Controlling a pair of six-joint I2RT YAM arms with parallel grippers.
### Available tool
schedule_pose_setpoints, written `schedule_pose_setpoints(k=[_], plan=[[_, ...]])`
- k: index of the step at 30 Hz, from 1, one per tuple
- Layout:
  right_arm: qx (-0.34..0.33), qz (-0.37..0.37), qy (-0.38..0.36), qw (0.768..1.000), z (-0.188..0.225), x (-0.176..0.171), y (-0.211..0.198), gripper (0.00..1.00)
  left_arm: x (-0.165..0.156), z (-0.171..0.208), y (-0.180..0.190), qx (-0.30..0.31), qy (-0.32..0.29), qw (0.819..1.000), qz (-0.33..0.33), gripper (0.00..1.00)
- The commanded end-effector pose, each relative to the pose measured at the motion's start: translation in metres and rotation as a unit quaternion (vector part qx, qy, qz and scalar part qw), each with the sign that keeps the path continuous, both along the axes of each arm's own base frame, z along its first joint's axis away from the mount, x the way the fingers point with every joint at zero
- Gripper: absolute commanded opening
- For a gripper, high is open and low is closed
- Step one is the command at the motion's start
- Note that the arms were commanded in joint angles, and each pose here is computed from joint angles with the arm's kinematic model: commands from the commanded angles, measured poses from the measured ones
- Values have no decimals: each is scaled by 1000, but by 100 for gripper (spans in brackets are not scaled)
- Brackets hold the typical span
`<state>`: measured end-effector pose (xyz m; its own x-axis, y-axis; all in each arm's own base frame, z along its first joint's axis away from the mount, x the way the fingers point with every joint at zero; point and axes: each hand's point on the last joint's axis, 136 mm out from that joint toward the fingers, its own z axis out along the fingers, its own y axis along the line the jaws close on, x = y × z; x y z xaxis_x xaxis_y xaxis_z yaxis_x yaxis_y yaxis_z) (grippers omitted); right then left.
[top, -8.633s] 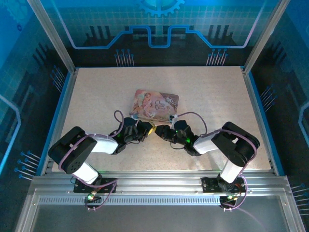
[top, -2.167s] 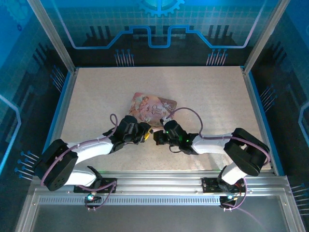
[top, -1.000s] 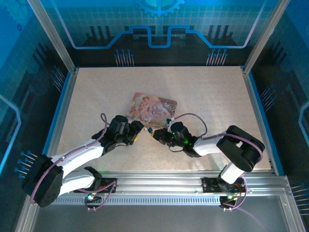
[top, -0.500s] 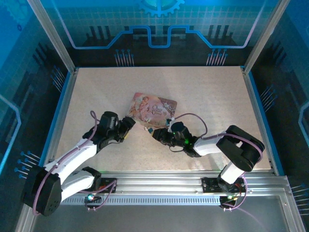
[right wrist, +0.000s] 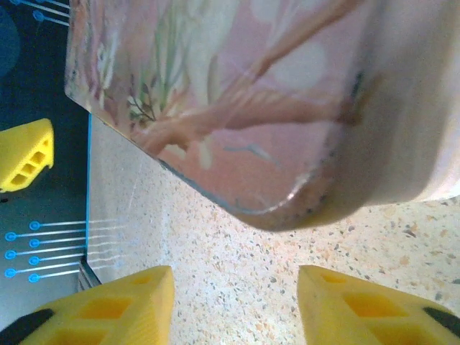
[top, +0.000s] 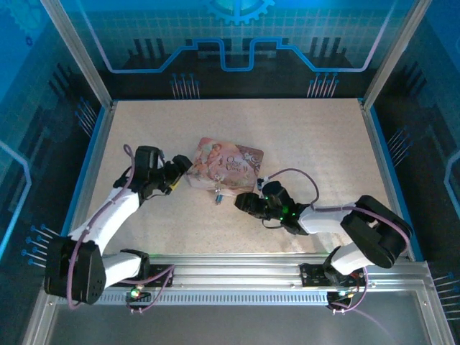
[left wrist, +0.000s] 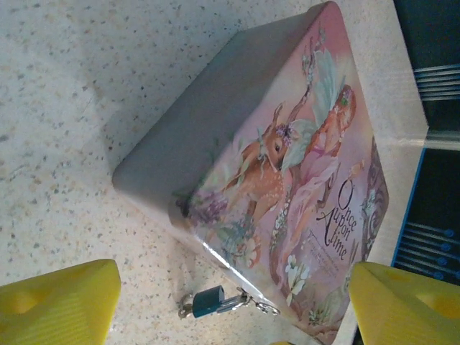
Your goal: Unlock a padlock with a key
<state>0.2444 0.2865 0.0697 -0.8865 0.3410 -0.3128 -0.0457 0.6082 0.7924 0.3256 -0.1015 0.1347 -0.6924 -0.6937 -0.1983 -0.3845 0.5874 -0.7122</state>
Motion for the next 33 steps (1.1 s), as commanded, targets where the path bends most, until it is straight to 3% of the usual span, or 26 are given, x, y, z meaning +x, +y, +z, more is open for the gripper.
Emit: schedule_pose_setpoints(k=[1,6,13,24,33], plan=[[-4,10,-35,999,9,3,-9,55,12,5,-4,28,-12,998,-62,84],[16,39,-67,997,30,8,-3,67,38,-5,-4,67,6,991,-112,83],[26,52,-77,995,38,18,6,68,49,-25,-16,57,26,985,-159,77],[5,49,-84,995,33,38,4,71,22,-69,-14,60,86,982,-159,58],[-23,70,-132,989,39,56,-7,75,-20,-88,-24,67,109,980,-155,53]])
